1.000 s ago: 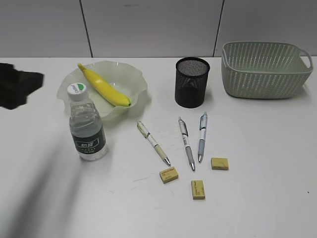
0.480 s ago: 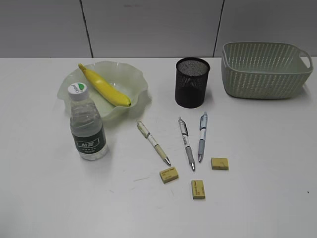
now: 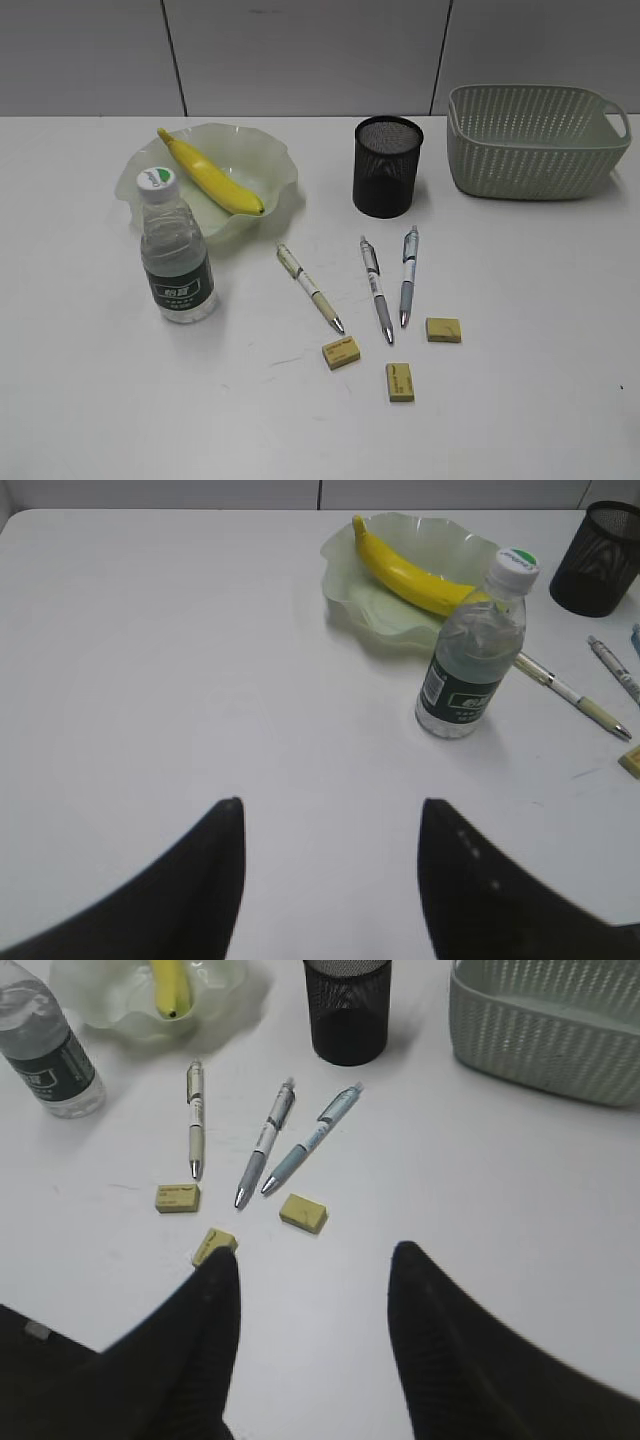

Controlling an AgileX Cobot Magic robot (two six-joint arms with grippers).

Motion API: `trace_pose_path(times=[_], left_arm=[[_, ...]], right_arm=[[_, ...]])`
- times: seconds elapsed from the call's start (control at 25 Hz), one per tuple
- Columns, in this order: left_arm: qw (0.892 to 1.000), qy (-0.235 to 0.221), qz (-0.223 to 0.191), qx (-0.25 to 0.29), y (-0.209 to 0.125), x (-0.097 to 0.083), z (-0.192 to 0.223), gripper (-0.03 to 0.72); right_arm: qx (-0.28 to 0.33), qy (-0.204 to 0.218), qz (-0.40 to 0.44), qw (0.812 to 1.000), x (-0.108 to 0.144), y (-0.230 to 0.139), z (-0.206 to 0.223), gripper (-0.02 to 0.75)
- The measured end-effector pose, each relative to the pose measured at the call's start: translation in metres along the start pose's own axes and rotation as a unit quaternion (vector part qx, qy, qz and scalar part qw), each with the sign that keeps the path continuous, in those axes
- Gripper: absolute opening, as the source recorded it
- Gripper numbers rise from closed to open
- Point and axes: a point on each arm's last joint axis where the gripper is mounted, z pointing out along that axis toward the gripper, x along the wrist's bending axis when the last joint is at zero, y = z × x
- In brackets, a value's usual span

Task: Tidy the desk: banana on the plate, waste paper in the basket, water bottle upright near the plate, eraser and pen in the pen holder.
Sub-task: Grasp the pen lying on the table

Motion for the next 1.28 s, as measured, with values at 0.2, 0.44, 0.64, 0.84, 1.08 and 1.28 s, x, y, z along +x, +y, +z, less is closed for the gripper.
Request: trace_pose_path(times=[0.2, 0.44, 0.64, 0.84, 1.08, 1.28], left_arm=[[1.000, 0.004, -0.001, -0.006, -0.001, 0.000, -0.002, 0.414], [0.998, 0.044, -0.020, -0.030, -0.004, 0.001, -0.008, 0.407], [0.997, 0.061, -0.027, -0.032, -0.005, 0.001, -0.009, 0.405], [0.997, 0.066, -0.029, -0.032, -0.005, 0.001, -0.009, 0.405], [0.997, 0.066, -0.029, -0.032, -0.005, 0.001, -0.009, 0.398], [0.997, 0.066, -0.029, -0.032, -0.005, 0.001, -0.009, 0.396]], right_arm=[[0.099, 0.017, 0.062, 0.993, -0.026, 0.019, 0.075, 0.391], [0.181, 0.059, 0.058, 0.980, -0.013, 0.044, 0.186, 0.358], [0.286, -0.012, 0.113, 0.951, -0.009, 0.042, 0.289, 0.366], [0.381, -0.043, 0.141, 0.913, -0.015, 0.029, 0.362, 0.414], [0.403, -0.046, 0.163, 0.900, -0.010, 0.031, 0.400, 0.423], [0.419, -0.067, 0.175, 0.888, -0.009, 0.019, 0.412, 0.422]])
